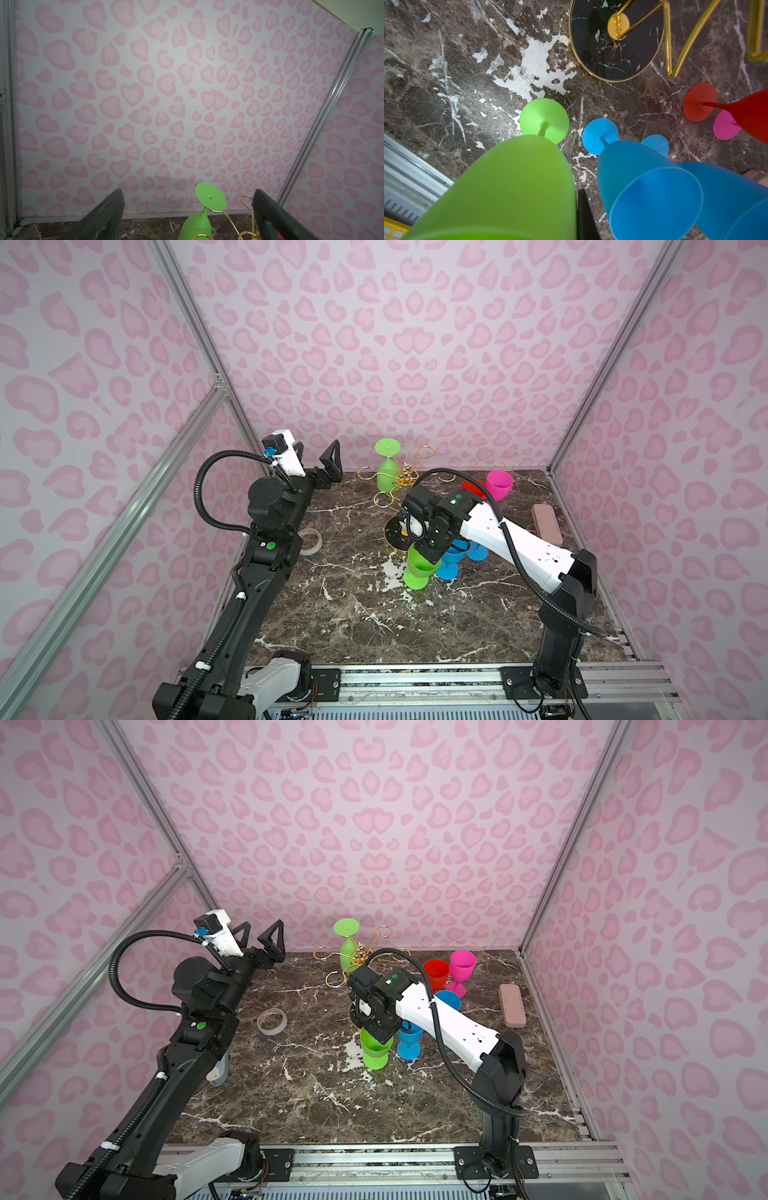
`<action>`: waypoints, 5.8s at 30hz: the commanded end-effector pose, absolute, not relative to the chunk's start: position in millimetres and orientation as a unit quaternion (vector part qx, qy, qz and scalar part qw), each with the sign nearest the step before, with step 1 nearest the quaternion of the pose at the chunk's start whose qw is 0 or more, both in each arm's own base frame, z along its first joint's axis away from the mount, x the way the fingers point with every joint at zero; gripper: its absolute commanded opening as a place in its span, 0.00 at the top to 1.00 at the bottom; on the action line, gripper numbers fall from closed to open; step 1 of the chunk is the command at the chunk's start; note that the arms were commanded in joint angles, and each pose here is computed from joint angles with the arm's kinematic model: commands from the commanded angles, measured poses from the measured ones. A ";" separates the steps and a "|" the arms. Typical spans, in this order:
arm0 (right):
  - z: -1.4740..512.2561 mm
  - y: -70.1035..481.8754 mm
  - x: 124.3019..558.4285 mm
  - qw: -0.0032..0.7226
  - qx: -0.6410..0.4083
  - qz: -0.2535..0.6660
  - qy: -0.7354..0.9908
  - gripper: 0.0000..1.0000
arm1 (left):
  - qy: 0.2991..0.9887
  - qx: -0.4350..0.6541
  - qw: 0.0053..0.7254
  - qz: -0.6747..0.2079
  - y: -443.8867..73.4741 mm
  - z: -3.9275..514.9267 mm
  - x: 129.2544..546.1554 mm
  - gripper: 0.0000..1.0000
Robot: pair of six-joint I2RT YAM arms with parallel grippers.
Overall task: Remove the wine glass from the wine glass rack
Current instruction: 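Lower the green glass upright beside the blue glasses and open the right gripper, then raise the right gripper toward the red glass while the left moves toward the rack, then reach the left gripper to the base of the green glass on the rack, then close the left gripper on the green glass base and hold it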
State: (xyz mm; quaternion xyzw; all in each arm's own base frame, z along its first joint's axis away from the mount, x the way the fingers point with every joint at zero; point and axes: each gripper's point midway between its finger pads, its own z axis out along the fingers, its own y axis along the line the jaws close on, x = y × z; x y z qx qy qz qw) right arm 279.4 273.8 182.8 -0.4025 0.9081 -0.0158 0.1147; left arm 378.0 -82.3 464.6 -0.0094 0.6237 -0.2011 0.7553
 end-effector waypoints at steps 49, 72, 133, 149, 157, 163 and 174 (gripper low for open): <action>333.4 241.9 292.2 0.370 -0.275 0.214 0.861 0.51 | 0.715 -0.060 0.607 -0.341 -85.5 409.4 444.9 0.07; 356.0 170.3 330.1 0.471 -0.122 0.306 0.818 0.14 | 0.782 0.029 0.369 -0.501 -158.9 347.9 488.4 0.42; 352.2 166.4 335.7 0.475 -0.124 0.307 0.816 0.10 | 0.785 0.040 0.321 -0.529 -197.8 344.6 505.7 0.95; 353.1 168.7 336.6 0.473 -0.122 0.315 0.814 0.10 | 0.778 0.030 0.301 -0.551 -195.5 345.3 506.0 0.97; 351.8 167.4 335.2 0.472 -0.121 0.313 0.815 0.10 | 0.772 0.026 0.297 -0.561 -193.6 347.8 507.7 0.97; 351.4 167.9 336.0 0.472 -0.121 0.313 0.815 0.10 | 0.770 0.019 0.287 -0.570 -186.9 348.1 508.7 0.97; 349.1 168.1 336.3 0.470 -0.121 0.312 0.816 0.10 | 0.761 0.027 0.270 -0.589 -188.3 351.1 504.8 0.97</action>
